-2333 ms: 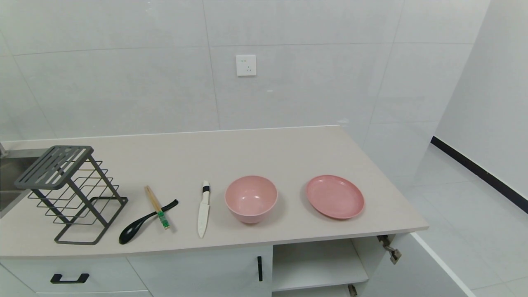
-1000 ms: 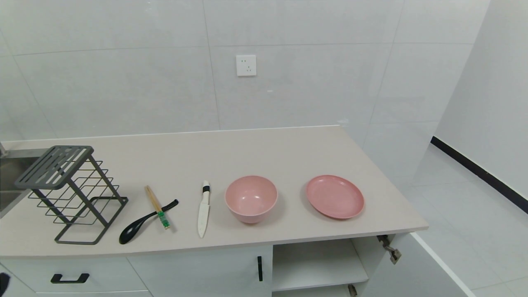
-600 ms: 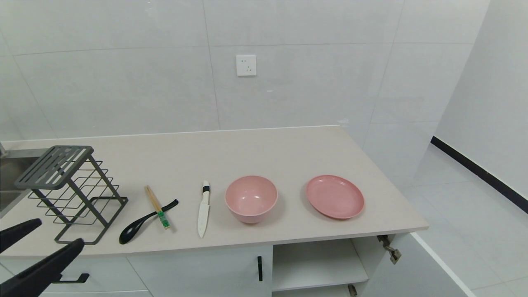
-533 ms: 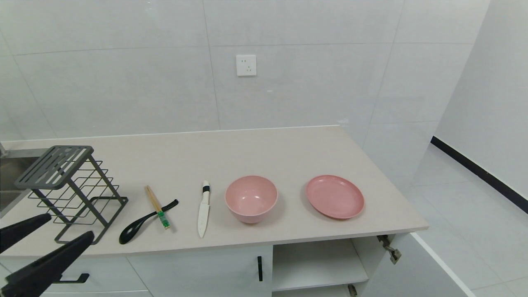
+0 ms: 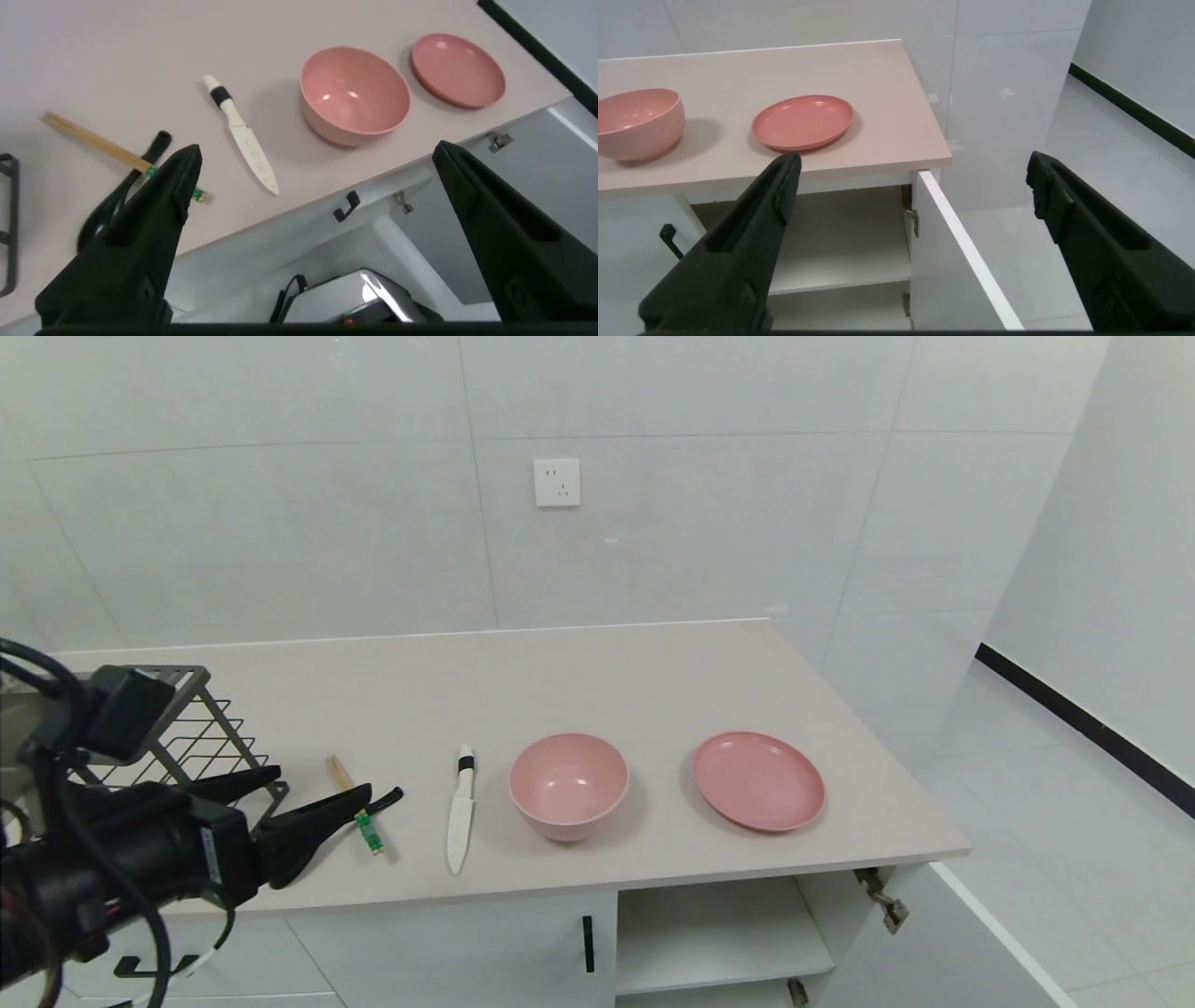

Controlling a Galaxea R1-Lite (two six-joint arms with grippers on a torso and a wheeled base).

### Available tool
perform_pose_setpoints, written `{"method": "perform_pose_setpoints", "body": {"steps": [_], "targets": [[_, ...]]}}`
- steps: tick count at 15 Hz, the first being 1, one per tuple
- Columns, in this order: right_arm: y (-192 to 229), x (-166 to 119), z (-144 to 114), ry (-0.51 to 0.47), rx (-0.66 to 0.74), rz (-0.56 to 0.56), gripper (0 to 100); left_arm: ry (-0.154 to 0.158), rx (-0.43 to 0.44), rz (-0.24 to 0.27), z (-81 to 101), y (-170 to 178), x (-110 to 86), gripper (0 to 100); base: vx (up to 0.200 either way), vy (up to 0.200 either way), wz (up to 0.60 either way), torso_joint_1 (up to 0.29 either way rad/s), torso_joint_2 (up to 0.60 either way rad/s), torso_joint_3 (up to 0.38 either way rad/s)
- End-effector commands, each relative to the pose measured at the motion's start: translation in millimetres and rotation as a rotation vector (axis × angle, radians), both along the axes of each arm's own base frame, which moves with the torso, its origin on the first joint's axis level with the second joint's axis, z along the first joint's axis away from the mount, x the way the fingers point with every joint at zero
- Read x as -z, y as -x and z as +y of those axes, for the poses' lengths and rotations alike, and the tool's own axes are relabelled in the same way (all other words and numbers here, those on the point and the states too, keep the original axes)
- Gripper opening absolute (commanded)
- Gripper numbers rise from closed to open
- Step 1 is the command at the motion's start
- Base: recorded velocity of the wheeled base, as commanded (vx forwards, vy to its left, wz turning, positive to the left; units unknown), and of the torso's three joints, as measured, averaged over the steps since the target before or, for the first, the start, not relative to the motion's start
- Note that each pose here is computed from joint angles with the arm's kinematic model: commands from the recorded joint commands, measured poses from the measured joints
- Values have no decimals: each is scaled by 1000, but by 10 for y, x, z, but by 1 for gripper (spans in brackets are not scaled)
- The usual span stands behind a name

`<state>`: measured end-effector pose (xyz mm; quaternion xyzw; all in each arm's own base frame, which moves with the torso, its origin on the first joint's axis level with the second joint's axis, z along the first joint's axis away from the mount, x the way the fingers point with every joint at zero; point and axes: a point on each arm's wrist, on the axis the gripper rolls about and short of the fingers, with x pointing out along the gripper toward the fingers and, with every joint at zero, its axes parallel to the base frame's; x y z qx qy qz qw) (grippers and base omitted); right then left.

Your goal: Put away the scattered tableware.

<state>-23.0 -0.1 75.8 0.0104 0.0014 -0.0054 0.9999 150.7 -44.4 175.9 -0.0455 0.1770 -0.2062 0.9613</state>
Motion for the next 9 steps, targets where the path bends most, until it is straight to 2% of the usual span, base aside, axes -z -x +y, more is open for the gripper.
{"method": "perform_pose_setpoints", "body": {"steps": [1,3,5,9], "targets": [[0,1,0,1,0,0,100,-27,11,104,-104,-303,148,100,0,0,0,0,0,0],[0,1,0,1,0,0,100,-40,45,161,-221,-439,245,100,0,0,0,0,0,0],[0,1,0,1,0,0,100,-49,57,195,-302,-621,363,100,0,0,0,0,0,0],[0,1,0,1,0,0,100,-43,104,224,-501,-1078,626,100,0,0,0,0,0,0]]}}
